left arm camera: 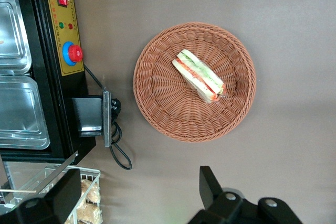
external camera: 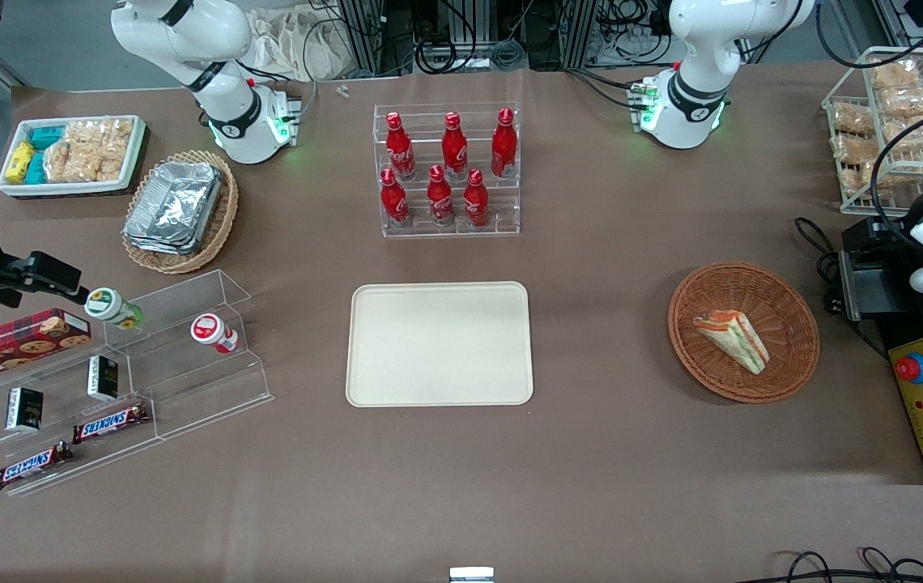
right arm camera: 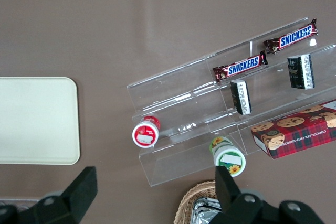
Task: Place sandwich from basket to tray
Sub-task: 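Move the left gripper over the wrapped sandwich in the wicker basket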
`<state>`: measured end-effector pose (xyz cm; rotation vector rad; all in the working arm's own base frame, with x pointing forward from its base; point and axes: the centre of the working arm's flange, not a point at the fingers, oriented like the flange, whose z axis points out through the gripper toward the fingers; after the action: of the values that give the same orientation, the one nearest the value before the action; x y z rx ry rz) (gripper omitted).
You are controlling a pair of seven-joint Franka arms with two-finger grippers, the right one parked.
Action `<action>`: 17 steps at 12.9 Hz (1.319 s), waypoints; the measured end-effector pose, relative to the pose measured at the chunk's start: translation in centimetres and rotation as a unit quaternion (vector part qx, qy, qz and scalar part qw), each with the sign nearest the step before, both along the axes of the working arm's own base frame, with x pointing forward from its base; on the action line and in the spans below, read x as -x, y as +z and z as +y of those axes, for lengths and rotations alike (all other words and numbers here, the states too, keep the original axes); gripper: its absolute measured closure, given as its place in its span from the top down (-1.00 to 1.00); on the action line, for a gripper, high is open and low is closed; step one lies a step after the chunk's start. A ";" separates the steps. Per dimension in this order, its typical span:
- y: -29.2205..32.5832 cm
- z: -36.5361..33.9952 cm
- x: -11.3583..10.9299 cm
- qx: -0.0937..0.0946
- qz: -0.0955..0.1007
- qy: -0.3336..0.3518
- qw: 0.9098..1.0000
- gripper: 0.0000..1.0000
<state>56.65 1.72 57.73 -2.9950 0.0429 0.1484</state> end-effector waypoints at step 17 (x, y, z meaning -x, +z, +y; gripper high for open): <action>-9.6 -0.4 -1.0 0.065 -0.039 0.089 0.993 1.00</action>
<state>57.61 1.29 48.13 -3.1285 -0.2334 0.0485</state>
